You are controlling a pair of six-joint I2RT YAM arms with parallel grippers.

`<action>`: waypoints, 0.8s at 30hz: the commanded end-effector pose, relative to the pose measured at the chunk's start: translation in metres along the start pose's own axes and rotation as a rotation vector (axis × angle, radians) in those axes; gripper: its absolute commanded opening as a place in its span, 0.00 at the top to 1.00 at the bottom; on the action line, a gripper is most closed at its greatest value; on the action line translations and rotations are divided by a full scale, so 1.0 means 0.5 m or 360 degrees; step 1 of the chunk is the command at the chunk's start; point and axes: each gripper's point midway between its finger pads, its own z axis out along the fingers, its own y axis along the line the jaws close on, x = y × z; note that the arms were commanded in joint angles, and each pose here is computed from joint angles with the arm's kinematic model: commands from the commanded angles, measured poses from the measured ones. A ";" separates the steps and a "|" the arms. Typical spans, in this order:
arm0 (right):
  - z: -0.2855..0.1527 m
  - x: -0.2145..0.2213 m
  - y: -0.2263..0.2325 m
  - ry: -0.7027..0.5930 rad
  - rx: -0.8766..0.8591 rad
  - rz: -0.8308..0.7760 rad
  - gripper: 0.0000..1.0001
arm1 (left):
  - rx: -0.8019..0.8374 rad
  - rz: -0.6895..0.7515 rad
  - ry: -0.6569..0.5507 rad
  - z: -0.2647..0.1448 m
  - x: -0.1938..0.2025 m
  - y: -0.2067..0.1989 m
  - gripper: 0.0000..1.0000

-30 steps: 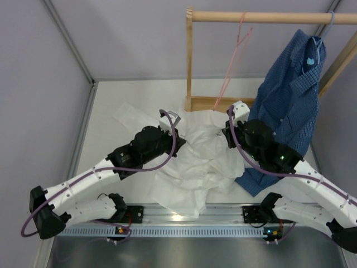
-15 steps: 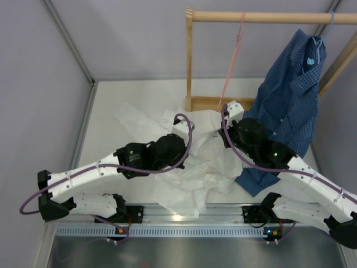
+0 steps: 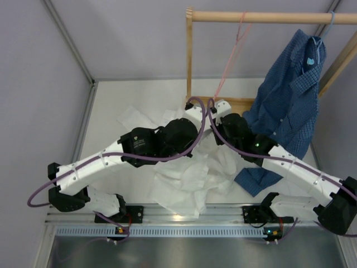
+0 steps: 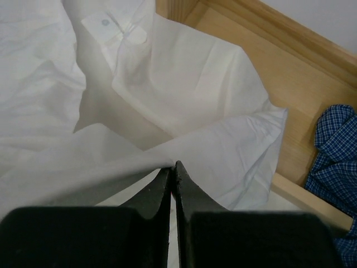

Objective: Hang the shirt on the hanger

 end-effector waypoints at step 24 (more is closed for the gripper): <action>-0.133 -0.131 -0.009 -0.0690 -0.0241 0.0173 1.00 | 0.0308 -0.0190 -0.0111 0.067 0.062 0.004 0.11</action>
